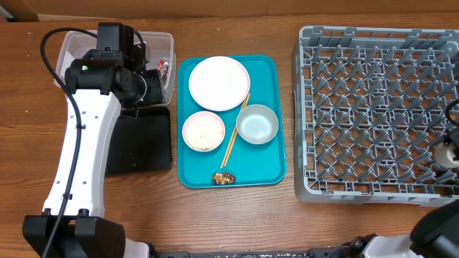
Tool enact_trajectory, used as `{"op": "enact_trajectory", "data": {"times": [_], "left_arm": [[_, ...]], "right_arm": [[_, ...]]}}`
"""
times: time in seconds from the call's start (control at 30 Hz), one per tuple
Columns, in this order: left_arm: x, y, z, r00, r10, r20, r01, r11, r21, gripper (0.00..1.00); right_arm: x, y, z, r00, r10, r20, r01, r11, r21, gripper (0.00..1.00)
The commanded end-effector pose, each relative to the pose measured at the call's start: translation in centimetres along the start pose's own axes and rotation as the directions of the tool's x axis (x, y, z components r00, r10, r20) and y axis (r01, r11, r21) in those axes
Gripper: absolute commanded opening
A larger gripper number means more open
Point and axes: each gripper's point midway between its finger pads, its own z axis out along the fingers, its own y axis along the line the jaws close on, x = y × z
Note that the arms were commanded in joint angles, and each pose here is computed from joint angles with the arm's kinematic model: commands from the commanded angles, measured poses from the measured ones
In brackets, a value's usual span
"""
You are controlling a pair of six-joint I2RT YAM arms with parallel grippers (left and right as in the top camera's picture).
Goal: Sort waste into correct bins and load items into the dishwasher
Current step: 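Place the cup upside down in the rack's right side with right gripper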
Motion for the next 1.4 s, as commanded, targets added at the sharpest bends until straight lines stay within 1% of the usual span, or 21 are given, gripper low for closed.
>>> {"op": "enact_trajectory", "data": {"times": [0.0,0.03,0.07,0.13,0.17,0.23,0.27,0.43,0.53,0.67,0.8,0.87,0.9,0.97,1.0,1.03,1.07,1.1,1.13,1.2,1.37], "left_arm": [[-0.4,-0.1,-0.8,1.0,0.012,0.026,-0.012,1.0,-0.004,0.46],[-0.4,-0.1,-0.8,1.0,0.013,0.026,-0.013,1.0,-0.004,0.46],[-0.4,-0.1,-0.8,1.0,0.013,0.026,-0.013,1.0,-0.004,0.47],[-0.4,-0.1,-0.8,1.0,0.012,0.026,-0.012,1.0,-0.004,0.48],[-0.4,-0.1,-0.8,1.0,0.013,0.025,-0.013,1.0,-0.004,0.49],[-0.4,-0.1,-0.8,1.0,0.013,0.025,-0.013,1.0,-0.004,0.5],[-0.4,-0.1,-0.8,1.0,0.013,0.025,-0.013,1.0,-0.004,0.51],[-0.4,-0.1,-0.8,1.0,0.013,0.025,-0.013,1.0,-0.004,0.51],[-0.3,-0.1,-0.8,1.0,0.013,0.023,-0.012,1.0,-0.004,0.51],[-0.3,-0.1,-0.8,1.0,0.012,0.022,-0.012,1.0,-0.005,0.51],[-0.3,-0.1,-0.8,1.0,0.012,0.022,-0.012,1.0,-0.005,0.52],[-0.3,-0.1,-0.8,1.0,0.012,0.022,-0.012,1.0,-0.005,0.52],[-0.3,-0.1,-0.8,1.0,0.009,0.022,-0.008,1.0,-0.005,0.52],[-0.3,-0.1,-0.8,1.0,0.005,0.022,-0.005,1.0,-0.005,0.52],[-0.3,-0.1,-0.8,1.0,0.005,0.021,-0.005,1.0,-0.005,0.52],[-0.2,-0.1,-0.8,1.0,0.005,0.02,-0.005,1.0,-0.005,0.52],[-0.2,-0.1,-0.8,1.0,0.005,0.019,-0.005,1.0,-0.006,0.52],[-0.2,-0.1,-0.8,1.0,0.005,0.017,-0.005,1.0,-0.006,0.52],[-0.2,-0.1,-0.8,1.0,0.005,0.017,-0.005,1.0,-0.006,0.53],[-0.2,-0.1,-0.8,1.0,0.005,0.017,-0.005,1.0,-0.006,0.53],[-0.2,-0.1,-0.8,1.0,0.005,0.018,-0.005,1.0,-0.006,0.53]], "right_arm": [[-0.7,-0.2,0.8,1.0,0.011,-0.013,-0.011,1.0,0.02,0.36],[-0.6,-0.1,1.1,1.0,0.011,-0.021,-0.011,1.0,0.022,0.48],[-0.6,-0.1,1.2,1.0,0.011,-0.026,-0.01,1.0,0.018,0.53],[-0.4,0.6,1.2,0.999,0.01,-0.037,-0.011,1.0,-0.021,0.71],[-0.3,1.1,1.2,0.999,0.01,-0.046,-0.012,0.999,-0.047,0.83],[-0.1,1.8,1.1,0.998,0.009,-0.057,-0.014,0.996,-0.088,0.97],[0.0,2.0,1.1,0.998,0.008,-0.061,-0.014,0.995,-0.098,1.0],[0.3,1.9,1.0,0.997,0.009,-0.073,-0.016,0.995,-0.098,1.0],[0.5,2.5,0.5,0.996,0.007,-0.083,-0.018,0.991,-0.133,1.0],[0.0,3.8,-2.4,0.999,-0.001,-0.047,-0.009,0.979,-0.203,1.0],[-0.3,6.7,-7.0,0.997,-0.063,0.045,0.074,0.948,-0.308,0.99],[0.6,9.0,-8.7,0.982,-0.166,0.089,0.188,0.906,-0.38,0.96],[1.2,9.9,-9.2,0.971,-0.214,0.107,0.239,0.888,-0.393,0.93],[2.4,10.7,-9.3,0.956,-0.273,0.107,0.293,0.883,-0.368,0.84],[2.8,10.6,-9.0,0.952,-0.29,0.099,0.306,0.891,-0.336,0.7],[3.1,10.4,-8.5,0.951,-0.297,0.089,0.31,0.906,-0.289,0.59],[3.2,10.0,-8.1,0.954,-0.287,0.082,0.298,0.922,-0.246,0.41],[2.9,8.4,-7.2,0.971,-0.228,0.077,0.237,0.962,-0.132,0.09],[2.7,7.7,-6.8,0.976,-0.203,0.078,0.21,0.973,-0.093,0.04],[2.5,6.7,-6.3,0.983,-0.169,0.076,0.173,0.984,-0.048,0.04],[1.6,4.2,-4.6,0.994,-0.091,0.063,0.093,0.995,-0.022,0.04]]}}
